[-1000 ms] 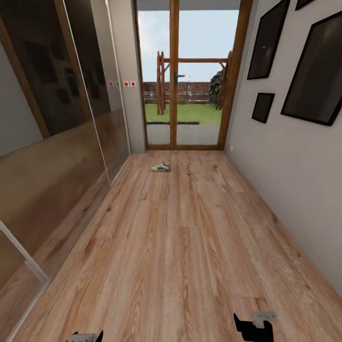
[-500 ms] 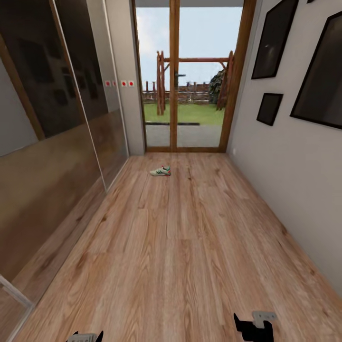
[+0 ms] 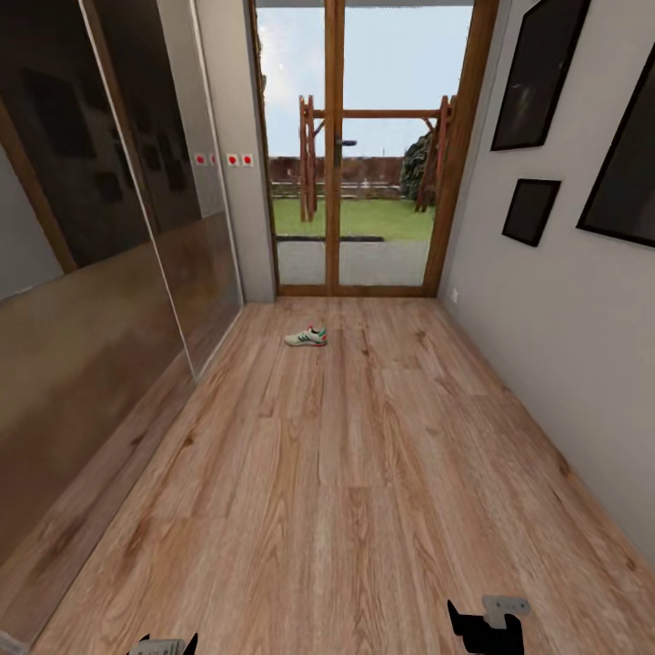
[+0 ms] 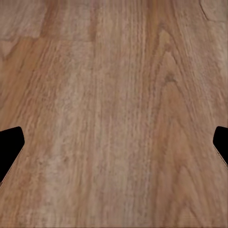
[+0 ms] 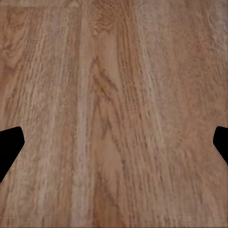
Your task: Pick up the two gym shoes and the two sandals from the corridor floor and place them onto the hallstand (shoe rack) in the corridor, making sure they are on the rack and not on the floor. Arrange them so the two gym shoes are next to each other and the two sandals are next to each other.
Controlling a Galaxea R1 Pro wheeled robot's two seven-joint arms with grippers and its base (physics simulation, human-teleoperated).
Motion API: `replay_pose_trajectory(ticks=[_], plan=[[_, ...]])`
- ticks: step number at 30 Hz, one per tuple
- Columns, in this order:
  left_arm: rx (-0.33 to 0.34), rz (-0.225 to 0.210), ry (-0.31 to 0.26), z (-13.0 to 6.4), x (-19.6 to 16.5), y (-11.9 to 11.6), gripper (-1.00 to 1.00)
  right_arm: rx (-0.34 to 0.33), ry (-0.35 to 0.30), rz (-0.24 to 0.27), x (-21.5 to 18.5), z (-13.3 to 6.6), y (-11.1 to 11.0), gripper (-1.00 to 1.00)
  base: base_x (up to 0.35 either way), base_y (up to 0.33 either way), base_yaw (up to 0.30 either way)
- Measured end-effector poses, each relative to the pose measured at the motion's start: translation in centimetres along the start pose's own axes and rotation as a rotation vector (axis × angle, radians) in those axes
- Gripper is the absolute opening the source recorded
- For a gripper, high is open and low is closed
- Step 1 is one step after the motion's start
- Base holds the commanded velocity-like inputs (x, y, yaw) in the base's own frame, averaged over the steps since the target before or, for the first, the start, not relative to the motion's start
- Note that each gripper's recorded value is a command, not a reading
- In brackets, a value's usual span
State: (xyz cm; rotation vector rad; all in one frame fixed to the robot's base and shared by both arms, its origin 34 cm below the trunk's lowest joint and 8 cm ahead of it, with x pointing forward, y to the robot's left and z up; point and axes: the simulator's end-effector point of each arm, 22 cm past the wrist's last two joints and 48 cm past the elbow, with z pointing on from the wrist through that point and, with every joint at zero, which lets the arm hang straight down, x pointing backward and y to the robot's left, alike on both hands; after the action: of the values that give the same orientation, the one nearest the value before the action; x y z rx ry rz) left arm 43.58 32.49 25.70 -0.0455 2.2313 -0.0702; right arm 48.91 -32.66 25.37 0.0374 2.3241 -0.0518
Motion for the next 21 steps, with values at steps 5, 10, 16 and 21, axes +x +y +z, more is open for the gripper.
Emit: replay_pose_trajectory(ticks=[5,10,16,21], plan=[[0.000,0.000,0.000,0.00,0.00,0.00,1.00,0.000,0.000,0.000,0.00,0.00,0.00,1.00,0.337,-0.056,0.000],[0.000,0.000,0.000,0.00,0.01,0.00,1.00,0.000,0.000,0.000,0.00,0.00,0.00,1.00,0.322,-0.102,0.000],[0.000,0.000,0.000,0.00,0.01,0.01,1.00,0.000,0.000,0.000,0.01,0.00,-0.01,1.00,0.301,-0.129,0.000],[0.000,-0.001,0.000,0.00,0.01,0.01,1.00,0.000,0.000,0.000,0.01,0.00,-0.01,1.00,0.292,-0.138,0.000]])
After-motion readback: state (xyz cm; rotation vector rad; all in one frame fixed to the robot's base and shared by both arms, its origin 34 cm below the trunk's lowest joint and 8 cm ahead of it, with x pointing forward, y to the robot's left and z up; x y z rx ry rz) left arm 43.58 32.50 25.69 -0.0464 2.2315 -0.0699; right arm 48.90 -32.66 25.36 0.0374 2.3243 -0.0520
